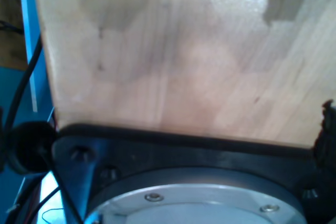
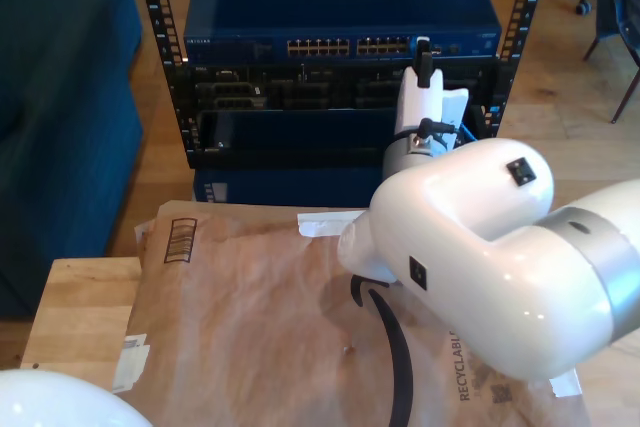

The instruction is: Grab the cable and plug it in

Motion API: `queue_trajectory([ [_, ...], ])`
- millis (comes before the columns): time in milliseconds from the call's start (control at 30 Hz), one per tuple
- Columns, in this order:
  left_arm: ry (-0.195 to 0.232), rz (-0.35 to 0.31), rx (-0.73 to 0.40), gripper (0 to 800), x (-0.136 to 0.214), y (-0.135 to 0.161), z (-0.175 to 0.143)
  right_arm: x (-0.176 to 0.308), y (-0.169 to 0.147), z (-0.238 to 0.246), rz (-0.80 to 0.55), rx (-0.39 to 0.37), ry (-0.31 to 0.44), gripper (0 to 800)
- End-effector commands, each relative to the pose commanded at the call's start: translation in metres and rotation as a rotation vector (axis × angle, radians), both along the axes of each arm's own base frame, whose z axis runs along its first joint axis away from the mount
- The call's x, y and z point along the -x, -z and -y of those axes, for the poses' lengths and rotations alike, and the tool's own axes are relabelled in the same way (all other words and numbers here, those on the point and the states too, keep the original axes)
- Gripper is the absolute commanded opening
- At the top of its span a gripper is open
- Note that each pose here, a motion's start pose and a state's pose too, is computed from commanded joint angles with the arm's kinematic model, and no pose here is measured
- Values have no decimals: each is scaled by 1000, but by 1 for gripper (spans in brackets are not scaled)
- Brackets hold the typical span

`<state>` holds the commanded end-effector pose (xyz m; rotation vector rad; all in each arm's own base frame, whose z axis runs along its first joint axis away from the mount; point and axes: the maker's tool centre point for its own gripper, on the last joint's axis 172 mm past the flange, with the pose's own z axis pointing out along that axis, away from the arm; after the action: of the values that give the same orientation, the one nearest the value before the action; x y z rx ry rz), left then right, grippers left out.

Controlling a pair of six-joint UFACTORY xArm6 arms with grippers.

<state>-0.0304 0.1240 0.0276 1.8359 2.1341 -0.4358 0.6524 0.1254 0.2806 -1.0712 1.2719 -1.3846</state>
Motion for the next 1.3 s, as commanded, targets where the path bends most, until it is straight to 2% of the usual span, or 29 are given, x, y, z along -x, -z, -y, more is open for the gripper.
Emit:
queue_trajectory([
  [100,0,0,0,800,0,0,0,15,-8,8,-18,7,-1,395],
  [400,0,0,0,800,0,0,0,62,8,25,-226,3,-65,456],
  [700,0,0,0,800,0,0,0,78,-13,68,-357,-39,-109,517],
  [800,0,0,2,800,0,0,0,81,-16,100,-443,-61,-111,580],
  [867,0,0,2,800,0,0,0,86,-8,122,-536,-74,-113,672],
  [967,0,0,0,800,0,0,0,102,8,159,-670,-77,-104,738],
  [1133,0,0,2,800,0,0,0,152,20,268,-826,-85,0,746],
  [1300,0,0,2,800,0,0,0,206,14,370,-922,12,78,774],
])
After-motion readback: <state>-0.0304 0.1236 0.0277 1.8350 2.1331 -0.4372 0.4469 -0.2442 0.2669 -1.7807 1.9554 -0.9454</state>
